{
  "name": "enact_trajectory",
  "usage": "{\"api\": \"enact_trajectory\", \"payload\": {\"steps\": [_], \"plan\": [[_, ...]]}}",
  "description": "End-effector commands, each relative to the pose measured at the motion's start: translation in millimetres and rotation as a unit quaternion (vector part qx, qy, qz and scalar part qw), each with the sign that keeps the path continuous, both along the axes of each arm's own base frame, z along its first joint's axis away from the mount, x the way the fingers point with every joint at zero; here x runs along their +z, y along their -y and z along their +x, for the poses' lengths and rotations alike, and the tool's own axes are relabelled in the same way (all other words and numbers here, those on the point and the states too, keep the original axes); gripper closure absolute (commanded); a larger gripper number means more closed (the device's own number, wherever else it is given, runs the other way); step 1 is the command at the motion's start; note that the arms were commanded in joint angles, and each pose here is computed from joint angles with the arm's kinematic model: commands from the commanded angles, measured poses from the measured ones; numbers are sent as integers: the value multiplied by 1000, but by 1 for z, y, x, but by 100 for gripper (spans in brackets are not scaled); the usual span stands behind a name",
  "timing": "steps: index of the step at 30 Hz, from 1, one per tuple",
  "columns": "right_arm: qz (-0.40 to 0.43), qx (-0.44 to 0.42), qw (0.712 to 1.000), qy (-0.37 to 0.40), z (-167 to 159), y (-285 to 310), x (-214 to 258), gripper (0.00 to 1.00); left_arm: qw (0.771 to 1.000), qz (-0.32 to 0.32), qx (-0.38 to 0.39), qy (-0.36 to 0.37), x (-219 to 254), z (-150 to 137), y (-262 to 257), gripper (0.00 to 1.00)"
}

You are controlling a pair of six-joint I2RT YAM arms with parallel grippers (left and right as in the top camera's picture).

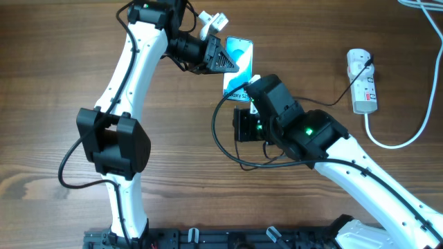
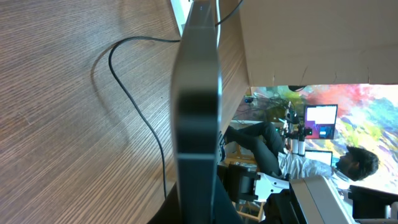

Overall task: Plug charger to phone and switch on socket
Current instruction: 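Lift the USB-C plug toward the phone's bottom port held by left gripper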

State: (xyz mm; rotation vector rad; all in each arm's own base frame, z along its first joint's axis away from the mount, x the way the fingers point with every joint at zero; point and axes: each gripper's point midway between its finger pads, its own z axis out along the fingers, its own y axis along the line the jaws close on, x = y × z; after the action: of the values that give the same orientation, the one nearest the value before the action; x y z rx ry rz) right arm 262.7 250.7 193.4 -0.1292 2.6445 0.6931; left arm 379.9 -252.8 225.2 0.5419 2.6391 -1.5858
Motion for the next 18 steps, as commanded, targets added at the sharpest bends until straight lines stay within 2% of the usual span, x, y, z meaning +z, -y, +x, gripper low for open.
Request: {"api": "enact_trajectory", "payload": {"steps": [1,18], "plan": [[-5,-12,1000,10,5,1,2,96,999,-41,-6,25,28,-3,2,96],[-18,-5,999,27,15,-1,-3,96,999,-40,-6,23,28,-4,1,96]]}}
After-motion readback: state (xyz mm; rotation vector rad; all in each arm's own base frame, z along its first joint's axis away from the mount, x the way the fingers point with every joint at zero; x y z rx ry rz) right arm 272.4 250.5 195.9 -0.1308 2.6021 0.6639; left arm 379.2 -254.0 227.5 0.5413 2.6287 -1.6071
